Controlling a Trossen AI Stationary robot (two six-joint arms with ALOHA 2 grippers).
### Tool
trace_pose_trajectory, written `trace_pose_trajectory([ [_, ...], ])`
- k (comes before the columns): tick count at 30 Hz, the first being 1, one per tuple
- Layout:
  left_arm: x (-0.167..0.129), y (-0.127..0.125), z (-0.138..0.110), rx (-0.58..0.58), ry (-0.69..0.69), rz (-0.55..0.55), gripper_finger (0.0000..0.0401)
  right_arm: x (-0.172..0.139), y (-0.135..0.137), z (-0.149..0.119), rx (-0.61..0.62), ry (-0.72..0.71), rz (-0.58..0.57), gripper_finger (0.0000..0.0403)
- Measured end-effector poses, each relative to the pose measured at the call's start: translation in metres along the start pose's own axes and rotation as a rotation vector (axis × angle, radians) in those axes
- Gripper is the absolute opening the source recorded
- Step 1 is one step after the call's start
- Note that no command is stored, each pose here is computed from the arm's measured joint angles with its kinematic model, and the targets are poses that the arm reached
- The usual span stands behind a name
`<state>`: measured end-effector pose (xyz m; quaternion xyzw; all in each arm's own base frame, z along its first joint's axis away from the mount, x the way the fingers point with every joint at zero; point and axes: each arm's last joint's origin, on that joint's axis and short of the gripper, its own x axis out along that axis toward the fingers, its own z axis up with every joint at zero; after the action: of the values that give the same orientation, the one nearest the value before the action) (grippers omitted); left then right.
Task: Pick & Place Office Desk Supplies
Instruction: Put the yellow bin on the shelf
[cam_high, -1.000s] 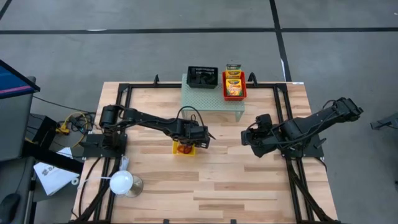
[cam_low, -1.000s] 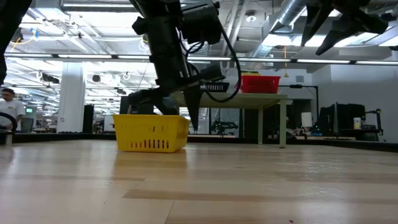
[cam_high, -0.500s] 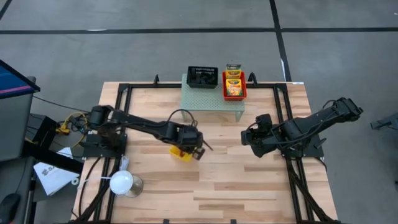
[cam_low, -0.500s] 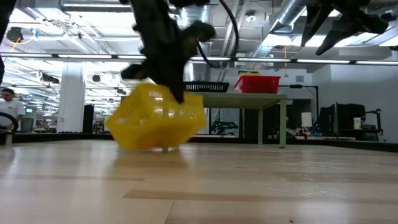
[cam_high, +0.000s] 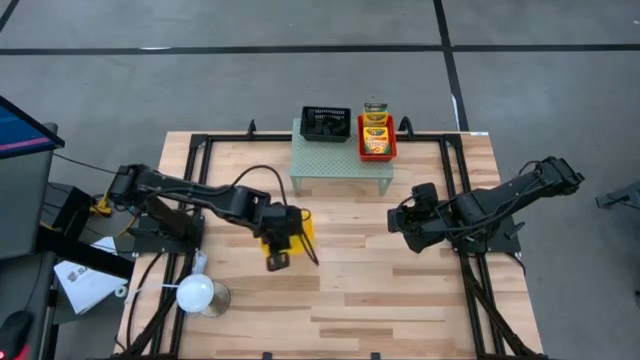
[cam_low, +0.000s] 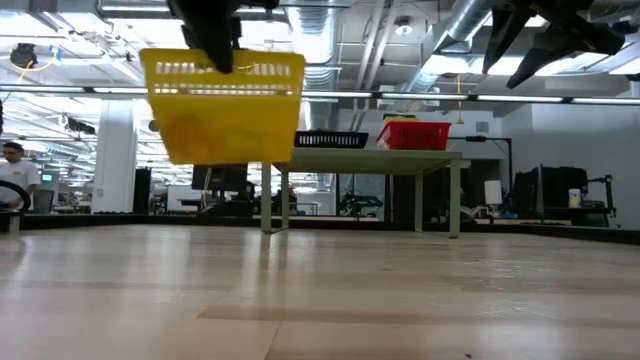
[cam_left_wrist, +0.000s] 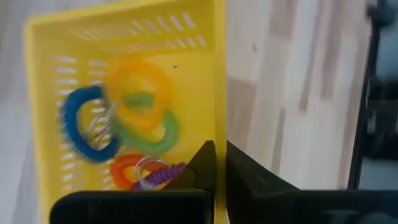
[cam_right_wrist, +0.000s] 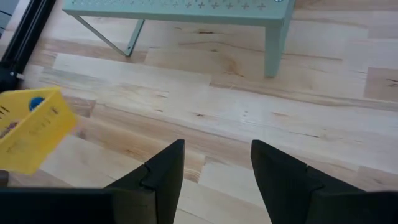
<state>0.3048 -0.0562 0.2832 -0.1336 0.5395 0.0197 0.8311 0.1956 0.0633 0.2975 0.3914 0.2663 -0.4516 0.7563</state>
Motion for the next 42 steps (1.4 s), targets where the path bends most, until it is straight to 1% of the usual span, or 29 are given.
trace_pose_trajectory([
  [4,-0.008,0.002,-0.005,0.139,0.061,0.021,0.0001,0.0,0.0,0.0,0.01,0.0,0.001,0.0182],
  [8,-0.02,0.001,0.001,0.256,0.056,0.065,0.0001,0.0,0.0,0.0,0.027,-0.004,0.001,0.0182],
  [14,-0.046,-0.003,0.02,0.417,0.045,0.177,0.0001,0.0,0.0,0.0,0.028,-0.004,0.001,0.0182],
  [16,-0.053,-0.003,0.028,0.458,0.065,0.217,0.0001,0.0,0.0,0.001,0.03,-0.006,0.0,0.0182],
  [19,-0.061,0.001,0.044,0.507,0.091,0.245,0.0001,0.0,0.0,0.001,0.03,-0.012,0.0,0.0182],
  [23,-0.062,0.017,0.065,0.498,0.125,0.269,0.0001,0.0,0.0,0.001,0.031,-0.013,0.001,0.0182],
  [27,-0.069,0.039,0.081,0.502,0.103,0.315,0.0001,0.0,0.0,0.001,0.035,-0.013,0.001,0.0182],
  [31,-0.068,0.065,0.09,0.505,0.119,0.367,0.0001,0.0,0.0,0.001,0.037,-0.019,0.002,0.0182],
  [35,-0.066,0.09,0.095,0.449,0.14,0.393,0.0001,0.0,0.0,0.001,0.034,-0.02,-0.002,0.0182],
  [39,-0.06,0.101,0.1,0.413,0.137,0.391,0.0002,0.0,-0.001,0.001,0.031,-0.02,-0.005,0.0182],
  [42,-0.048,0.101,0.105,0.434,0.132,0.384,0.0002,0.0,-0.001,0.001,0.026,-0.021,-0.01,0.0182],
])
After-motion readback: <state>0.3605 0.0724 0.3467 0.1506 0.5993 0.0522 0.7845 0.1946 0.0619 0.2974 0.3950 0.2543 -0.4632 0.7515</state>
